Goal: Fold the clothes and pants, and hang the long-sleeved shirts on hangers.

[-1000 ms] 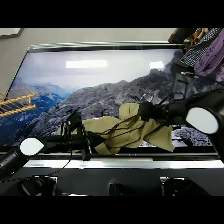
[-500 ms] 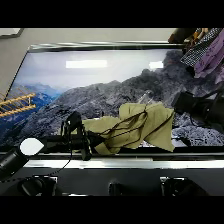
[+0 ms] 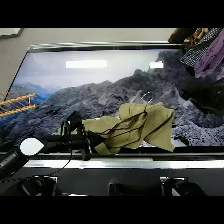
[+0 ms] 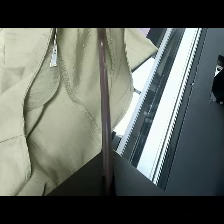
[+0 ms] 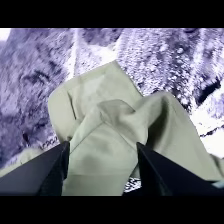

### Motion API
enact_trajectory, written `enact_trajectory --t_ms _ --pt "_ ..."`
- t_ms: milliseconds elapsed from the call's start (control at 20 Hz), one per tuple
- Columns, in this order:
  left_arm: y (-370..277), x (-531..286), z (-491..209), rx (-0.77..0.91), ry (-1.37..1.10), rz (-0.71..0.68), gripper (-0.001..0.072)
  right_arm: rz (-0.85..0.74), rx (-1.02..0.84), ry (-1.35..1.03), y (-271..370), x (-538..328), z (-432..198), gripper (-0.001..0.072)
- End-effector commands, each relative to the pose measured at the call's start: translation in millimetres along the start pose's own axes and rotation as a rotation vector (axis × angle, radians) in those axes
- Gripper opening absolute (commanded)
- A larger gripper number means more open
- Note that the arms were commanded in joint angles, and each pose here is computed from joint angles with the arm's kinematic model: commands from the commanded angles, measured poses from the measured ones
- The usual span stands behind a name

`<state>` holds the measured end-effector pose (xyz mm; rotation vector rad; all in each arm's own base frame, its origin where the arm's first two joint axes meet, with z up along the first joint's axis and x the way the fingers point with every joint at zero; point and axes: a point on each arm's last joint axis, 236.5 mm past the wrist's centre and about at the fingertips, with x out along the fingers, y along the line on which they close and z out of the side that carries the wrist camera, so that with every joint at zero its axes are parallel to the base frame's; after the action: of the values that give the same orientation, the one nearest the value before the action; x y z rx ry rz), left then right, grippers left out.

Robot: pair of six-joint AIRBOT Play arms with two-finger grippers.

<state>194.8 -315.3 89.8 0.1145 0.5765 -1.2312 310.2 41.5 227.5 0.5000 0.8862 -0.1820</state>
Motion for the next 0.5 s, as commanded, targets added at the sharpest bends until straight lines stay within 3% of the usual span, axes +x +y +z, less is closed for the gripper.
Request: enact_trajectory --t_ms 0,150,250,450 --pt "0.1 0.0 -0.2 0.001 0.001 0.000 0.0016 0.247 -0.542 0.104 4.8 0.6 -1.8 0.0502" --pt "0.2 0.0 -0.1 0.001 0.001 0.000 0.0016 0.368 -1.172 0.174 5.0 11.0 -30.6 0.0501" --pt "0.2 0.0 -0.1 0.001 0.001 0.000 0.0016 0.420 -1.314 0.196 14.2 26.1 -38.6 0.0503" --pt "0.2 0.0 -0.1 0.001 0.001 0.000 0.0017 0.544 -1.397 0.295 41.1 52.6 -68.0 0.0514"
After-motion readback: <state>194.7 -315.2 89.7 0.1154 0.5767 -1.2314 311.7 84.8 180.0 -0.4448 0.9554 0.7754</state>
